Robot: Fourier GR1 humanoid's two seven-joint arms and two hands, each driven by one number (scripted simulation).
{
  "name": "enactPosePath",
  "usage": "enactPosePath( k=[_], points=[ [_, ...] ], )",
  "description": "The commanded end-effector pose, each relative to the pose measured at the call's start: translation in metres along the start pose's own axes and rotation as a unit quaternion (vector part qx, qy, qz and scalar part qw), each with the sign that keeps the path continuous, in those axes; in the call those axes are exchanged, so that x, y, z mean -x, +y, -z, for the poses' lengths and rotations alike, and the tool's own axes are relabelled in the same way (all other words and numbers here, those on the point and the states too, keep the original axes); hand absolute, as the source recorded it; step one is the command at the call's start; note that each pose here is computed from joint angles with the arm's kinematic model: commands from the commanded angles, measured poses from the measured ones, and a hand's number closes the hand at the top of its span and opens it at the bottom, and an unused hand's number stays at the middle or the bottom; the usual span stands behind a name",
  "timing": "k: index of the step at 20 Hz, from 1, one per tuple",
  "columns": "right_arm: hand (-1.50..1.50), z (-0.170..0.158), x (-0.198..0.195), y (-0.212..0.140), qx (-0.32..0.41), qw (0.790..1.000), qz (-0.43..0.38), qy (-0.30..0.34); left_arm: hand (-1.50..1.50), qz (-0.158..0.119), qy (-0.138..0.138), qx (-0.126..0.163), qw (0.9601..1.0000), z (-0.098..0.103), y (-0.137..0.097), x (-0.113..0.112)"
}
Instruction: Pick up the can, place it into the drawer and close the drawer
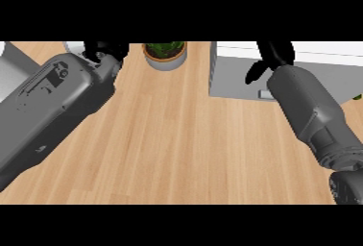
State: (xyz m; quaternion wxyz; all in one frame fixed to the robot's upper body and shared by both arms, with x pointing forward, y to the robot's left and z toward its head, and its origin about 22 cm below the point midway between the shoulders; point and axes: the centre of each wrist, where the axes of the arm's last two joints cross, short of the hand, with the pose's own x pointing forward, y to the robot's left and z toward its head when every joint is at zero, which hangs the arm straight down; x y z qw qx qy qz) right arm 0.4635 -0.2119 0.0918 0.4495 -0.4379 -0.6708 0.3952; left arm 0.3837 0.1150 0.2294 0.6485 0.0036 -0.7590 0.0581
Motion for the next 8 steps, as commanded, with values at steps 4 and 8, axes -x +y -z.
enactPosePath(
  k=[4,8],
  points=[
    [-1.50,0.015,-0.022,-0.010,0.057,0.971,0.232,0.027,-1.50,-0.003,0.004,-0.002,1.0000,-0.002,0.012,0.003],
    [-1.50,0.022,-0.020,-0.025,0.058,0.965,0.256,0.020,-1.50,0.000,0.009,-0.002,1.0000,-0.007,0.009,-0.002]
  ],
)
